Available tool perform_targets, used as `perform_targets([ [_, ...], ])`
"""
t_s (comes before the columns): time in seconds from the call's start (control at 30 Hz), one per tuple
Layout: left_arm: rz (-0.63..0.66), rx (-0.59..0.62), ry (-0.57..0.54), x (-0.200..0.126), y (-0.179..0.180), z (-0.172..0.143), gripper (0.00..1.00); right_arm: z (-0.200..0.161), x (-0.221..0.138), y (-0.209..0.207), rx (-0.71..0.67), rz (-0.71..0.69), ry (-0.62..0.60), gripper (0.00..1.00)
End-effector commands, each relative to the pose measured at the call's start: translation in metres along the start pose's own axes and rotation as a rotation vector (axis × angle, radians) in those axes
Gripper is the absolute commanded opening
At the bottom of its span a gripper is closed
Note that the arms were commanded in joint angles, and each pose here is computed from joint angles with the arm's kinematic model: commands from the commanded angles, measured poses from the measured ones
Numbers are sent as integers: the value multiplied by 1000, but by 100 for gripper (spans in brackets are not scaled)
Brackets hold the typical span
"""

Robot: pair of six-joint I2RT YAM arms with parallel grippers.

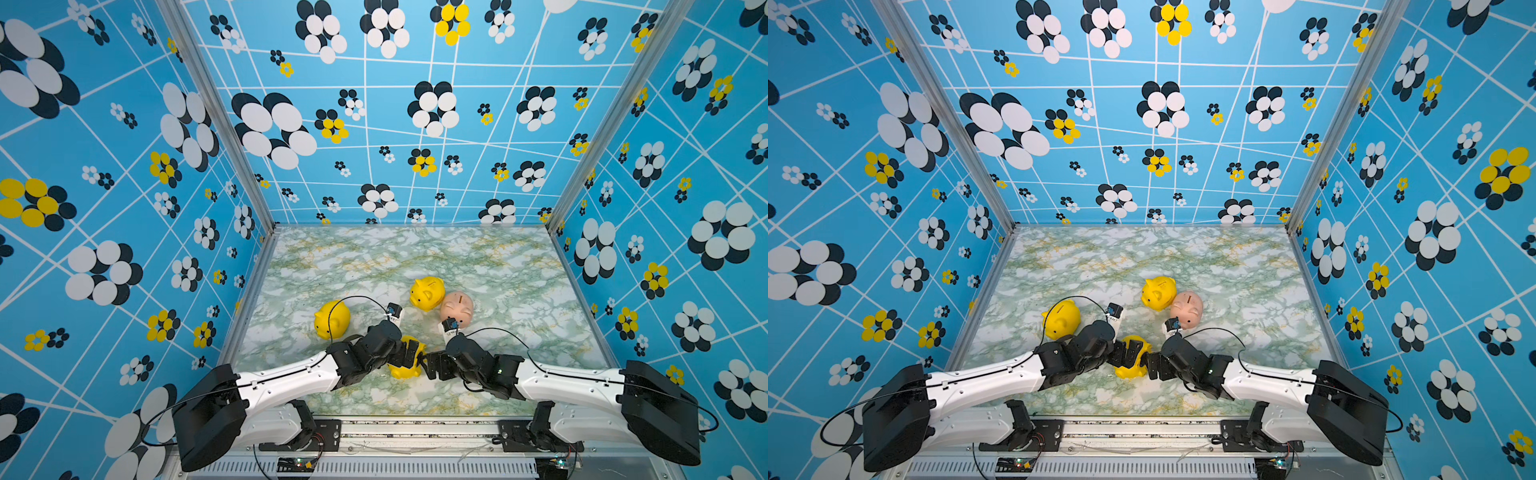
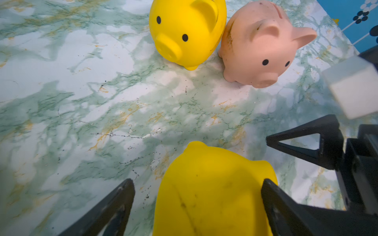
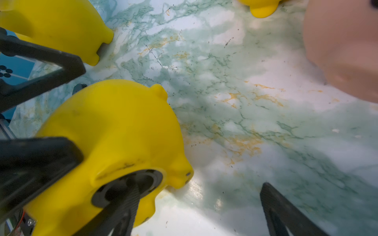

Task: Open piggy banks
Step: Adjust the piggy bank at the center of the board.

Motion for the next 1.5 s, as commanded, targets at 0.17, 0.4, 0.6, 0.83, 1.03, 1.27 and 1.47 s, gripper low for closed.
perform_targets([
  [0.17,27,1,-39,17,-4,-8,99,2,12,17,31,78,-10,95],
  [0.4,76,14,86,34,6,-40,99,2,10,6,28,47,-27,95],
  [0.6,96,-35,125,40,14,-61,99,3,-3,-6,19,53,-35,95],
  [0.83,88,-66,156,46,17,-79,99,2,-13,-17,12,49,-39,95],
  [1.03,125,-134,247,50,30,-91,100,4,-18,-27,48,34,-66,93],
  [1.27,59,-98,205,43,25,-75,99,6,-20,-26,45,46,-75,92],
  [1.47,9,-49,151,34,17,-33,99,5,-12,-21,65,72,-60,91],
])
Point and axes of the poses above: each gripper's point midway between its finger pads, its own x axis out along the fingers, its own y axis along the line the jaws close on, z = x × y, the point moved 7 cm from there along -x, back along the fingers, and after that the axes turned 13 degrees about x, right-handed, at the moved point
